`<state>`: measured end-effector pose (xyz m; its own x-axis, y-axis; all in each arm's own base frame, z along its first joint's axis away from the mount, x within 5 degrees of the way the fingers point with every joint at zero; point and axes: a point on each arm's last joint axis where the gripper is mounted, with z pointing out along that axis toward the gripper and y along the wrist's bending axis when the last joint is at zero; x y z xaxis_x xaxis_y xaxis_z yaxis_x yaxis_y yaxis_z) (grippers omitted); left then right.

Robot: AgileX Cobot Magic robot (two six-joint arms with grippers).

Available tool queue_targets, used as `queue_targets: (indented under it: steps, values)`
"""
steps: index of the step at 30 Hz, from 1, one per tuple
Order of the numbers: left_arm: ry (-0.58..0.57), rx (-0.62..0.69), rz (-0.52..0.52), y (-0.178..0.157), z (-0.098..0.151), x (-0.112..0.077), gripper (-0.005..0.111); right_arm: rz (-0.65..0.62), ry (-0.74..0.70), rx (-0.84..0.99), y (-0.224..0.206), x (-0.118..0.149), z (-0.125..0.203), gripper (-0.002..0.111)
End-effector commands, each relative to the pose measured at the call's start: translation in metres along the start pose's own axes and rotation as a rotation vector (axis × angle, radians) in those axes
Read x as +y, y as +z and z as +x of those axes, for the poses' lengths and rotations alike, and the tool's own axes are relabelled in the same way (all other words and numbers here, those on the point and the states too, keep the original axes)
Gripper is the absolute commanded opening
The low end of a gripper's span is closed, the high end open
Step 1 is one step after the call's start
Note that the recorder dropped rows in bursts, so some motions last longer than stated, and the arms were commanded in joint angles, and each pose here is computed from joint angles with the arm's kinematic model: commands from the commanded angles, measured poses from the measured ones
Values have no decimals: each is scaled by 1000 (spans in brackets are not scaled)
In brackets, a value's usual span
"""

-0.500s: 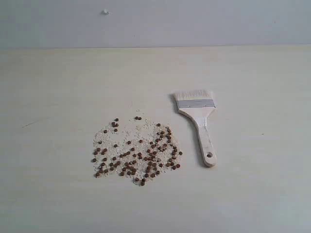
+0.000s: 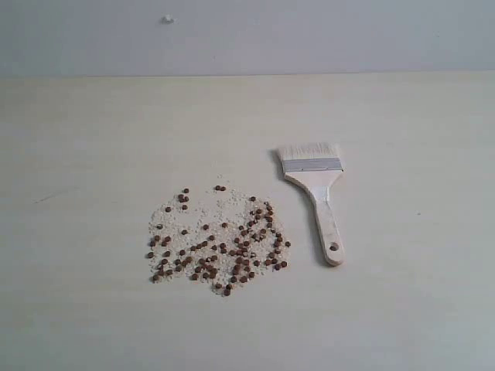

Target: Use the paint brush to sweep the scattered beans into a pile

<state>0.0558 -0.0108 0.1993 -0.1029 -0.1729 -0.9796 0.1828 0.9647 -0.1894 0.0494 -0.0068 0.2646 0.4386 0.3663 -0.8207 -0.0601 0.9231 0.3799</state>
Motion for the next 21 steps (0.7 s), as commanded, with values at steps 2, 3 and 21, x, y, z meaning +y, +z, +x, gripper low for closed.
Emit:
queue_targets:
  steps: [2, 3, 21]
  values:
    - [-4, -8, 11, -1, -1, -1, 0, 76, 5, 161, 37, 5, -9, 0]
    - [-4, -8, 11, -1, -1, -1, 0, 97, 5, 207, 47, 4, -8, 0]
    - [-2, -1, 48, -1, 0, -3, 0, 218, -261, 1373, 176, 7, 90, 0]
